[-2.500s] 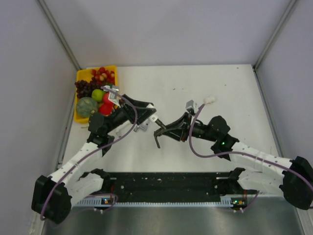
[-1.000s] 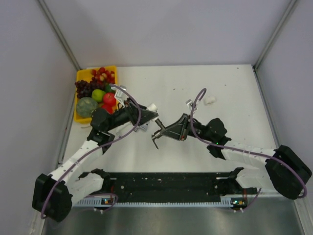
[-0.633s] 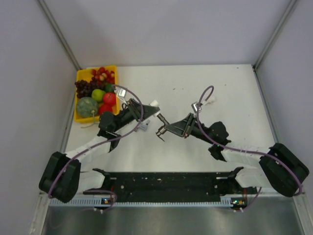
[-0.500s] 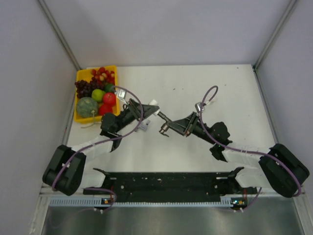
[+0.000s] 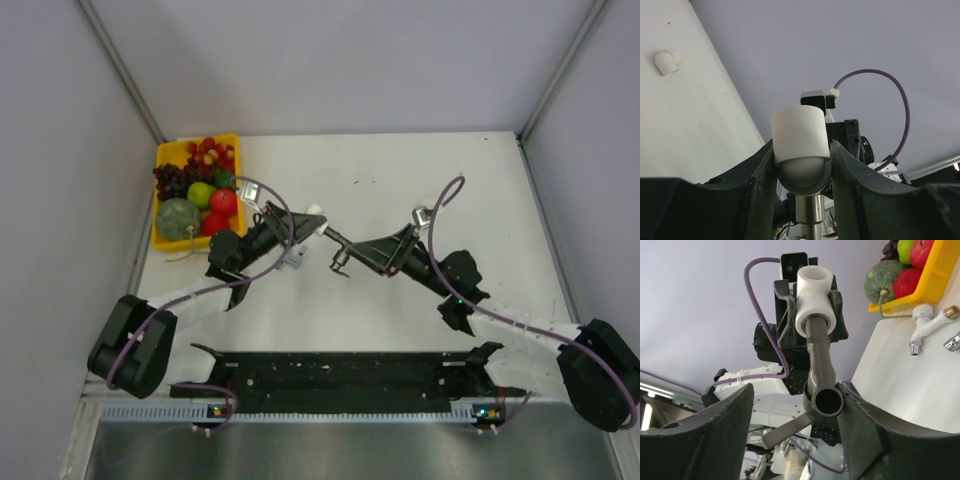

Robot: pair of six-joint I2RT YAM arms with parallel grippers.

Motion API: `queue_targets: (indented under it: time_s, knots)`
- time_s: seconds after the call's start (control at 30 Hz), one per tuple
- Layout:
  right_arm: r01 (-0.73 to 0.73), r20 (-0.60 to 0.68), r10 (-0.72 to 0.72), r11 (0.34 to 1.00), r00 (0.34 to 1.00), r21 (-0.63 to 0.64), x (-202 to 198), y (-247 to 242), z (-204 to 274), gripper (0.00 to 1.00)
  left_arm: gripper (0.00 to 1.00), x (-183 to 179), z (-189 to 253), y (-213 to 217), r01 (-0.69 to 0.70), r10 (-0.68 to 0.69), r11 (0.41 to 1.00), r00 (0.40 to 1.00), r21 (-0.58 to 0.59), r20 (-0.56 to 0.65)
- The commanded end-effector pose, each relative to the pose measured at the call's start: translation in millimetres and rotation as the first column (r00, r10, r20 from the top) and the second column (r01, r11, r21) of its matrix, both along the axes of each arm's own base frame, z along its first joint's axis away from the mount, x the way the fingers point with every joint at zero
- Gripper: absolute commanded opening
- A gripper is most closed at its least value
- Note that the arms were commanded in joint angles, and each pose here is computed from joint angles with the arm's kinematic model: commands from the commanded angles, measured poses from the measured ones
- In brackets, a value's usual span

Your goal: Install the water faucets

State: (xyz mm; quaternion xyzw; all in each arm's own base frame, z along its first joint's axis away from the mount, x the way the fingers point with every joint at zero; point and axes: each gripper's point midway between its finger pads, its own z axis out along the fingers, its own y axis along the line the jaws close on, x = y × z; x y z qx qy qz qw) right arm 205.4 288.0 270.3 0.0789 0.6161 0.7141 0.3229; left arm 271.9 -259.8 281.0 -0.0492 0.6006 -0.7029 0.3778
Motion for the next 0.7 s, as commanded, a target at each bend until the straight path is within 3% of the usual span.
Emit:
queue_targets:
  time_s: [0.0, 0.13, 0.3, 0.43, 0.53, 0.67]
  knots:
    - [0.124, 0.147, -0.12, 0.992, 0.982, -0.018, 9.6, -17.2, 35.1, 0.71, 0.0, 11.6, 5.6, 7.3, -0.077, 0.077, 0.997, 0.997, 0.022, 0.0]
    - [0.223, 0.205, -0.19, 0.962, 0.96, -0.156, 18.4, -27.5, 25.1, 0.8, 0.0, 18.3, 5.0, 11.1, -0.115, 0.115, 0.993, 0.993, 0.027, -0.028]
    - [0.4, 0.384, -0.263, 0.851, 0.885, -0.34, 27.5, -54.6, 15.2, 0.85, 0.0, 26.1, -3.5, 15.7, -0.145, 0.148, 0.989, 0.984, 0.038, -0.098]
    - [0.537, 0.625, -0.185, 0.721, 0.758, -0.438, 25.9, -76.3, 23.8, 0.88, 0.0, 30.4, -9.8, 20.3, -0.168, 0.171, 0.985, 0.974, 0.035, -0.151]
    - [0.621, 0.787, -0.034, 0.635, 0.616, -0.459, 22.8, -83.5, 27.5, 0.9, 0.0, 34.7, -12.6, 22.8, -0.178, 0.181, 0.984, 0.964, 0.03, -0.197]
    - [0.69, 0.886, 0.195, 0.566, 0.42, -0.451, 19.9, -80.5, 14.8, 0.91, 0.0, 38.7, -17.1, 23.1, -0.183, 0.192, 0.981, 0.949, 0.059, -0.251]
